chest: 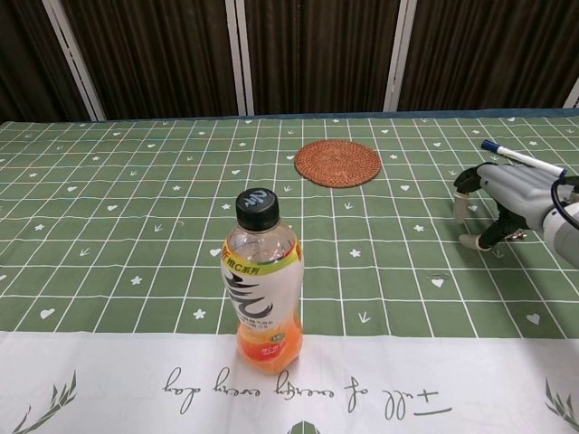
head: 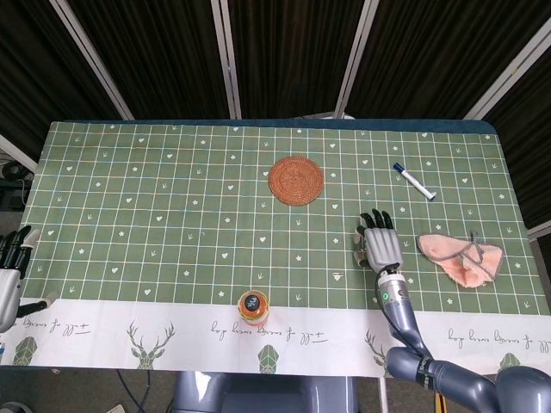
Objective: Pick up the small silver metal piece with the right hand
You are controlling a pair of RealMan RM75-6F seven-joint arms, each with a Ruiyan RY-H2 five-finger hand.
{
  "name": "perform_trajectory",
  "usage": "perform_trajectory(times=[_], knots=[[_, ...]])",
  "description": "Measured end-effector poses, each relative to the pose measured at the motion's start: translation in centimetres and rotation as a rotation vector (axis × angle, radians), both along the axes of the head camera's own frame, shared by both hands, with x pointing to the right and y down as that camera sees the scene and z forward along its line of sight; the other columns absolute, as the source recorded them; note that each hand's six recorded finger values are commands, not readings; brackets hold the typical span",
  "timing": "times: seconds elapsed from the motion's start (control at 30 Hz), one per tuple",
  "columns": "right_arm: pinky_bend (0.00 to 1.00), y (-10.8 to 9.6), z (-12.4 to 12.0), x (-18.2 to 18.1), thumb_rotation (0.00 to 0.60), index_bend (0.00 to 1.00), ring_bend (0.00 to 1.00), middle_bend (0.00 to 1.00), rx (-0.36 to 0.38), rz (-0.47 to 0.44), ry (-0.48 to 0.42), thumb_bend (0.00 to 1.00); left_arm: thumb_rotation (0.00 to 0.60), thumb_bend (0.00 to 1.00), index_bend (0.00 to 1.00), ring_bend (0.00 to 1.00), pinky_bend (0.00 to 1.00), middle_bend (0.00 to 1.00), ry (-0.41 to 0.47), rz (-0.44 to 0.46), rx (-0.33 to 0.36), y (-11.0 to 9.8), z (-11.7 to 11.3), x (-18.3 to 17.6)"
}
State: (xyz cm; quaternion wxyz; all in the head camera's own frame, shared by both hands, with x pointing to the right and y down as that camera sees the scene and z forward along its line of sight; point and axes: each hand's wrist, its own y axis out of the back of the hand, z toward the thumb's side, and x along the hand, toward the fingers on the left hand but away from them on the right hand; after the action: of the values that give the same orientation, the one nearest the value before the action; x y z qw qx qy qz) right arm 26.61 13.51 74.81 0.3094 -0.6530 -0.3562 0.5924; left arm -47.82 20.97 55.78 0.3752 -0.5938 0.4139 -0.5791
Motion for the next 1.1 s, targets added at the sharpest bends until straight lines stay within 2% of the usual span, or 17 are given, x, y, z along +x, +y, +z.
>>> perform_trajectory(times=[0.4, 0.57, 1.1], knots=[[0.04, 0.5, 0.7, 0.1, 0.6, 0.5, 0.0, 0.14, -0.027, -0.007, 0.018, 0.28, 0.6, 0.0, 0.0, 0.0, 0.0, 0.0, 0.009, -0.001, 0.0, 0.0, -0.1, 0.0], [0.04, 0.4, 0.8, 0.2, 0.6, 0.5, 0.0, 0.14, -0.027, -0.002, 0.025, 0.34, 0.6, 0.0, 0.0, 0.0, 0.0, 0.0, 0.011, -0.002, 0.0, 0.0, -0.1, 0.0], [0.04, 0.9, 0.9, 0.1, 0.6, 0.48, 0.0, 0.14, -0.042, -0.003, 0.012, 0.35, 0.6, 0.01, 0.0, 0.0, 0.0, 0.0, 0.017, 0.0, 0.003, -0.1, -0.1, 0.1]])
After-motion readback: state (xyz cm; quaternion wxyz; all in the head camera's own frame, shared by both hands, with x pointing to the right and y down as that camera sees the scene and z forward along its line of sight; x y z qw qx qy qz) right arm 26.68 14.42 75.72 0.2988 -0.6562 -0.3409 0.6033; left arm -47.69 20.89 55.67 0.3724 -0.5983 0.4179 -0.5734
